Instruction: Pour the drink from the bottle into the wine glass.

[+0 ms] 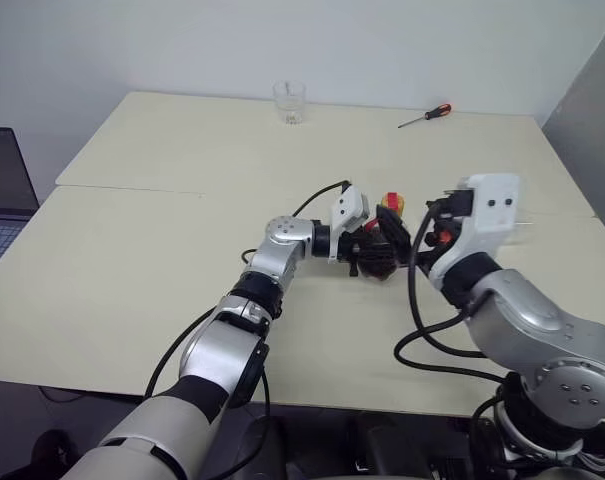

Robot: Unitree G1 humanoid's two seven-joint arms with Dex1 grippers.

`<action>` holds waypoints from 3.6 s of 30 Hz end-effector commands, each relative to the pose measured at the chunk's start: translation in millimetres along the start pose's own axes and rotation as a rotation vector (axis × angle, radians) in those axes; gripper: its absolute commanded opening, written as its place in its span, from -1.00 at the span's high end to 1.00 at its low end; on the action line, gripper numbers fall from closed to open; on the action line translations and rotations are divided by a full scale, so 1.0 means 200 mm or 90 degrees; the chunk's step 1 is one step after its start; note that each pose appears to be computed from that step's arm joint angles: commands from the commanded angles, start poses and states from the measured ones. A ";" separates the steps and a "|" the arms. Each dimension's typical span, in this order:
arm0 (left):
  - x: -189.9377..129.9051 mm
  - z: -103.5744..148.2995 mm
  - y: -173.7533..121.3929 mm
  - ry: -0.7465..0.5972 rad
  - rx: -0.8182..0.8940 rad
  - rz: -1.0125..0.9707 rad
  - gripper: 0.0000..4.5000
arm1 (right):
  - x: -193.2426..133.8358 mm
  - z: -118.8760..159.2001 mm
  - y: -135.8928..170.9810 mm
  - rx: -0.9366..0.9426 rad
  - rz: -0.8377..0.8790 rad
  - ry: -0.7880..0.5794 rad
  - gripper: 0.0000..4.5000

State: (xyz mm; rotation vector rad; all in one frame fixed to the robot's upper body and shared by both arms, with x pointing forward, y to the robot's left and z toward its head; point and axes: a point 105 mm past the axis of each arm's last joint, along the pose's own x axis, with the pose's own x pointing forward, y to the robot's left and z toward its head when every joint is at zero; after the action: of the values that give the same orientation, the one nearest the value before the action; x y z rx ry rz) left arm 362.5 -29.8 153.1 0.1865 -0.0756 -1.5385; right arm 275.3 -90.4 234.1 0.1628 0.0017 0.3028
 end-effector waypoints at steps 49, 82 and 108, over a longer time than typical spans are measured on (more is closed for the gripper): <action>-0.02 0.05 0.01 -0.006 0.054 0.006 0.50 | 0.01 -0.02 -0.05 -0.014 -0.042 0.020 -1.00; -0.07 0.05 -0.05 0.004 0.057 -0.007 0.54 | 0.12 0.12 -0.23 -0.132 0.430 0.065 0.45; 0.00 0.05 -0.10 -0.001 0.057 -0.025 0.55 | -0.05 0.34 -0.36 -0.179 0.362 -0.045 -1.00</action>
State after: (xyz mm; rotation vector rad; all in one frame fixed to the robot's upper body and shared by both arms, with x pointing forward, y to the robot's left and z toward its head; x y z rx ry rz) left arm 344.1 -24.2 144.5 0.2512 -0.0716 -1.5595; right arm 297.7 -168.4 278.9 -0.1083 -0.0996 0.9341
